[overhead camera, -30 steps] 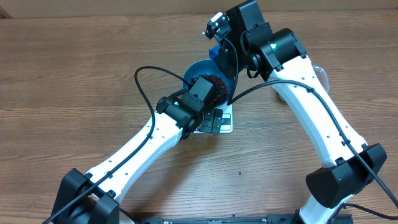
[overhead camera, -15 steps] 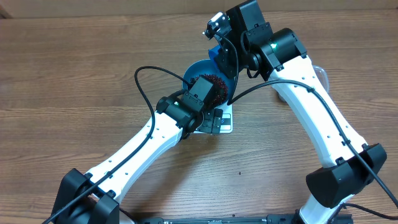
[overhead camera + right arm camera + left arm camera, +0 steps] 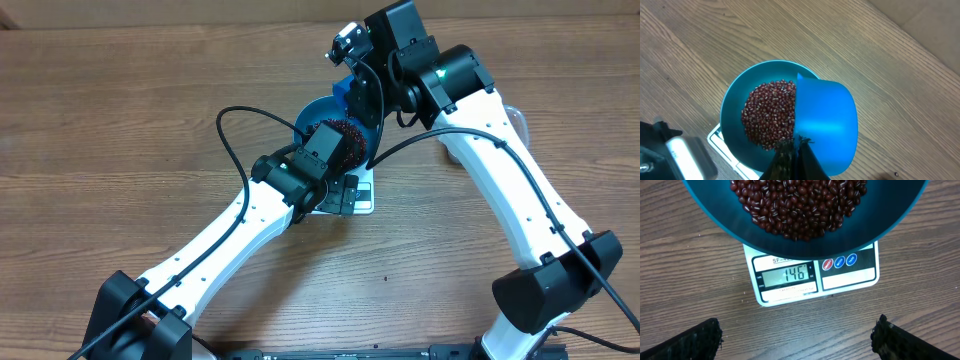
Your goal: Scoop item into bowl and weigh 150g on scale
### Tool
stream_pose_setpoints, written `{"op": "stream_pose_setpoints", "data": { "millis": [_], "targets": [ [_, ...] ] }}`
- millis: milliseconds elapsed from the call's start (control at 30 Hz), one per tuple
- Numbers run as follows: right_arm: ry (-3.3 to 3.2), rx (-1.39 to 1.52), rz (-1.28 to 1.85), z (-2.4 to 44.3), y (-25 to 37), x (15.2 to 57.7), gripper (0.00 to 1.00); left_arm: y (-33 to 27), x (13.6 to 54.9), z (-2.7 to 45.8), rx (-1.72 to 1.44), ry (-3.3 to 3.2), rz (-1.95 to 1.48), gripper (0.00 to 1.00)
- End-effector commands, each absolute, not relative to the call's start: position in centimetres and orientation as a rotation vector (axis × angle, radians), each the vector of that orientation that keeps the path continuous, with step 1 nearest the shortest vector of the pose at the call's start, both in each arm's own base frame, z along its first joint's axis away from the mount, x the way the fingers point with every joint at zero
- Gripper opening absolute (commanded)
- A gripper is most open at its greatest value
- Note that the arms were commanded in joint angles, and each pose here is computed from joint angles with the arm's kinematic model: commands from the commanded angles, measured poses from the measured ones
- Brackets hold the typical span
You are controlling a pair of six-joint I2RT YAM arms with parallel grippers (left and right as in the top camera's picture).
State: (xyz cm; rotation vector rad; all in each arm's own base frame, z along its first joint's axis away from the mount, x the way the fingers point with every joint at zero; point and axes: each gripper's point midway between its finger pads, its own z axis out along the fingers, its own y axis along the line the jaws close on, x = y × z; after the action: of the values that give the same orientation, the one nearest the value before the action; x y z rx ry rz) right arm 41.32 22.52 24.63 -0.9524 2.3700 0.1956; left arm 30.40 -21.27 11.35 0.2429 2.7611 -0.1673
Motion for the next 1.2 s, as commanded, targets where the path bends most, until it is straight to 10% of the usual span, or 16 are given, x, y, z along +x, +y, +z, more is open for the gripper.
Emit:
{"op": "stream_pose_setpoints", "data": {
  "millis": [0,1167],
  "targets": [
    [2.322,-0.923,0.200,26.83,22.05,41.56,0.04,-21.59,30.50,11.40,0.274,2.760,-0.174,1.00],
    [2.340,-0.904,0.228,26.32,22.16,41.67,0.04,-21.59,30.50,11.40,0.273,2.760,-0.174,1.00]
  ]
}}
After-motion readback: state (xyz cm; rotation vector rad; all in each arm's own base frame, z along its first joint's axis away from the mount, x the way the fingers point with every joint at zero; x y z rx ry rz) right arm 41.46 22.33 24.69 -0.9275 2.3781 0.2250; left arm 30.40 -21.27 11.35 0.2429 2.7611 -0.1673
